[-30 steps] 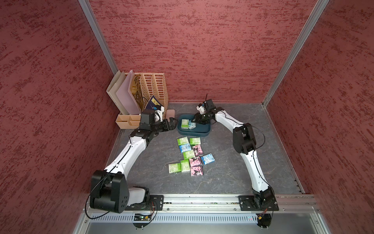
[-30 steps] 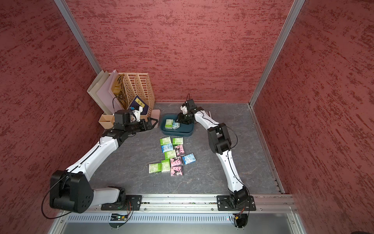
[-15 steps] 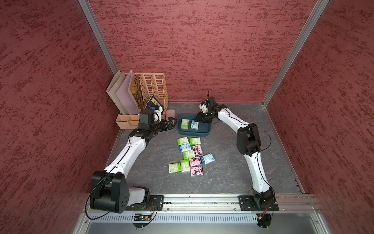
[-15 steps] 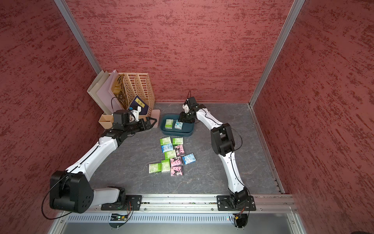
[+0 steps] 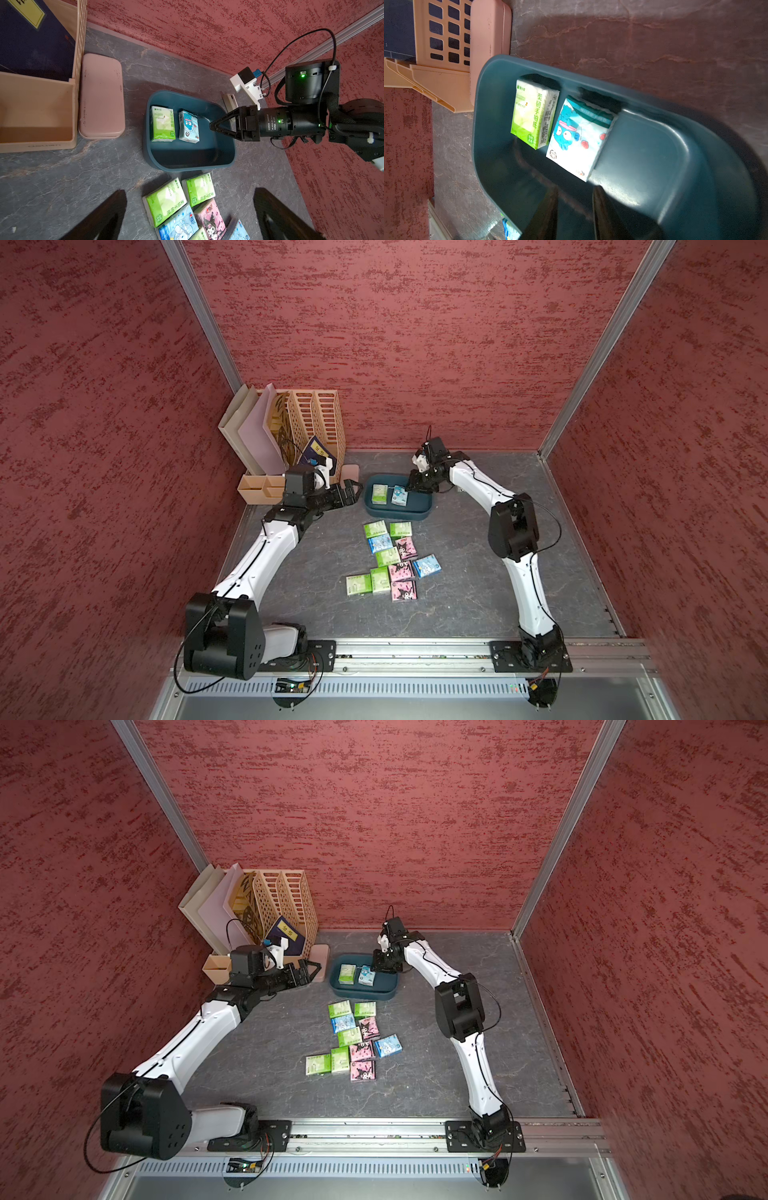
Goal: Put the pocket tissues into the storage box
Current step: Place the pocket tissues in the storage box.
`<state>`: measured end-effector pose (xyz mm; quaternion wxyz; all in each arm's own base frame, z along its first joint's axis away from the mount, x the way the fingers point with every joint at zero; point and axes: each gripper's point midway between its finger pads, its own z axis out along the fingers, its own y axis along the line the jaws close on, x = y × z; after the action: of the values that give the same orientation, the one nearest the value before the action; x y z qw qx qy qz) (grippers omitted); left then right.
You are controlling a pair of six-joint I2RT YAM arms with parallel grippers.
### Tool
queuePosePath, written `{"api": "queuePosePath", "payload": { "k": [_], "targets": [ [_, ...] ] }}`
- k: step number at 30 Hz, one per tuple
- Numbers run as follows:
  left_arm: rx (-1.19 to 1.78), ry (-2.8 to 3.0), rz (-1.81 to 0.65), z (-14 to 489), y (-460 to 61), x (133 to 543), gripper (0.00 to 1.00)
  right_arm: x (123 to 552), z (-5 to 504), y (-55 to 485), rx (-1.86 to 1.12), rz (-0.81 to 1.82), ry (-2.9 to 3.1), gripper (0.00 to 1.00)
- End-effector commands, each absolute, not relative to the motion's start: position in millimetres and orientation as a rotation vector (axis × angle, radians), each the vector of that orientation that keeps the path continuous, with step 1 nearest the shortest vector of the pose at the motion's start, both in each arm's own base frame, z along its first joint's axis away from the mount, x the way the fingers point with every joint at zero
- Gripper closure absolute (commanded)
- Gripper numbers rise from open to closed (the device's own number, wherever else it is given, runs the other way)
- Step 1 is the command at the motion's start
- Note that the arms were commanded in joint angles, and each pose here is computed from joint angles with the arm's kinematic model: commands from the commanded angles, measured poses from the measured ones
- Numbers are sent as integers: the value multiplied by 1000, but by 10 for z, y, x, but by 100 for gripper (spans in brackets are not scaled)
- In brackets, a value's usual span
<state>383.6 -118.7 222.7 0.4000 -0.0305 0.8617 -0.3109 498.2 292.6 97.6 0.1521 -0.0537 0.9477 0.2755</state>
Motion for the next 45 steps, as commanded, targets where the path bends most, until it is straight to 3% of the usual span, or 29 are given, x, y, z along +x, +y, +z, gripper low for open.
{"api": "queuePosePath", "payload": {
  "k": [1,30,45],
  "targets": [
    [-68,2164,-770,2295,-1143,3825,0,4976,753,2923,-120,768,2770,71],
    [-105,2206,-758,2038,-951,3793,0,5150,609,3313,-139,824,2743,72],
    [-110,2187,-775,2101,-964,3807,0,5044,1058,3088,-147,681,2683,64]
  ]
}}
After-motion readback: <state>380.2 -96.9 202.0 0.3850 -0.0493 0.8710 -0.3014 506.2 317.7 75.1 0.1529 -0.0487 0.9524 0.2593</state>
